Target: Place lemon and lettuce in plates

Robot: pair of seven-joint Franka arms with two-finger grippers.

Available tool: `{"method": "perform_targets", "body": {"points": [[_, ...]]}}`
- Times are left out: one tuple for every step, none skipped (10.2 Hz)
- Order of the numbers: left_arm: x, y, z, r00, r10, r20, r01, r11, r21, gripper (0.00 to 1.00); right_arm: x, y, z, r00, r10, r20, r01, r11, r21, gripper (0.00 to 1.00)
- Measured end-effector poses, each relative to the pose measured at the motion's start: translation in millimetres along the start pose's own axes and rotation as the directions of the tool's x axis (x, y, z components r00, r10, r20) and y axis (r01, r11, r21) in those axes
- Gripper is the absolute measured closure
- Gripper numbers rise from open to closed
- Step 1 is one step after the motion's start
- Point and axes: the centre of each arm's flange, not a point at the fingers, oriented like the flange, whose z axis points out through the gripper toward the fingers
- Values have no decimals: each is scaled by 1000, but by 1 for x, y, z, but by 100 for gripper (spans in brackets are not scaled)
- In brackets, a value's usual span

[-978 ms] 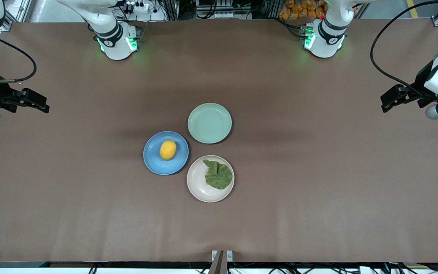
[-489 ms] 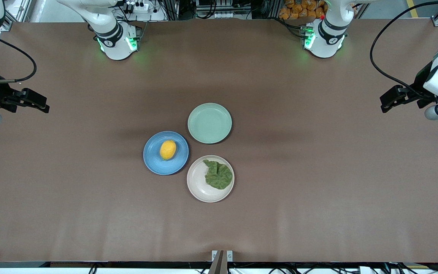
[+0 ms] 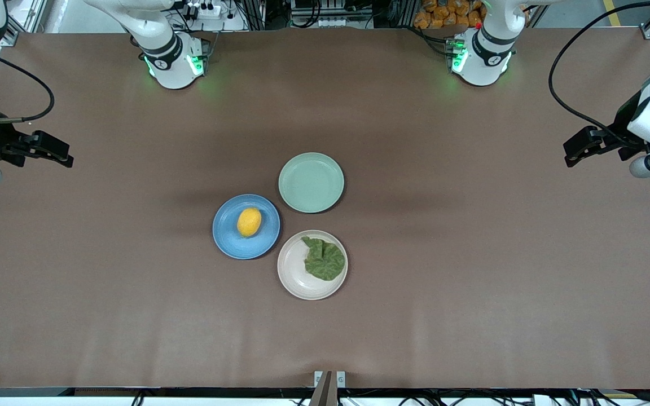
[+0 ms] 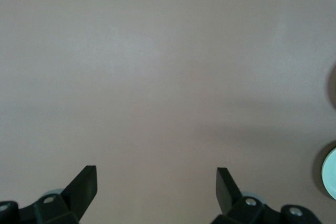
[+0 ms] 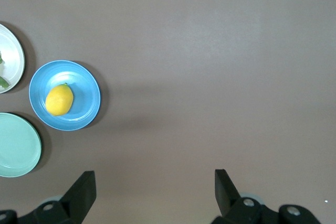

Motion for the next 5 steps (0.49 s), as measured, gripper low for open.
{"method": "perform_targets", "body": {"points": [[0, 1, 0, 1000, 2, 0, -2, 1000, 0, 0, 0, 0, 0, 1000, 0, 0, 0, 1000, 0, 0], [0, 1, 0, 1000, 2, 0, -2, 1000, 0, 0, 0, 0, 0, 1000, 0, 0, 0, 1000, 0, 0], [0, 1, 0, 1000, 2, 0, -2, 1000, 0, 0, 0, 0, 0, 1000, -1, 0, 1, 1000, 0, 0], [0, 1, 0, 1000, 2, 0, -2, 1000, 0, 0, 0, 0, 0, 1000, -1, 0, 1, 1000, 0, 0], [0, 1, 0, 1000, 3, 0, -3, 1000, 0, 0, 0, 0, 0, 1000, -1, 0, 1, 1000, 0, 0]]}}
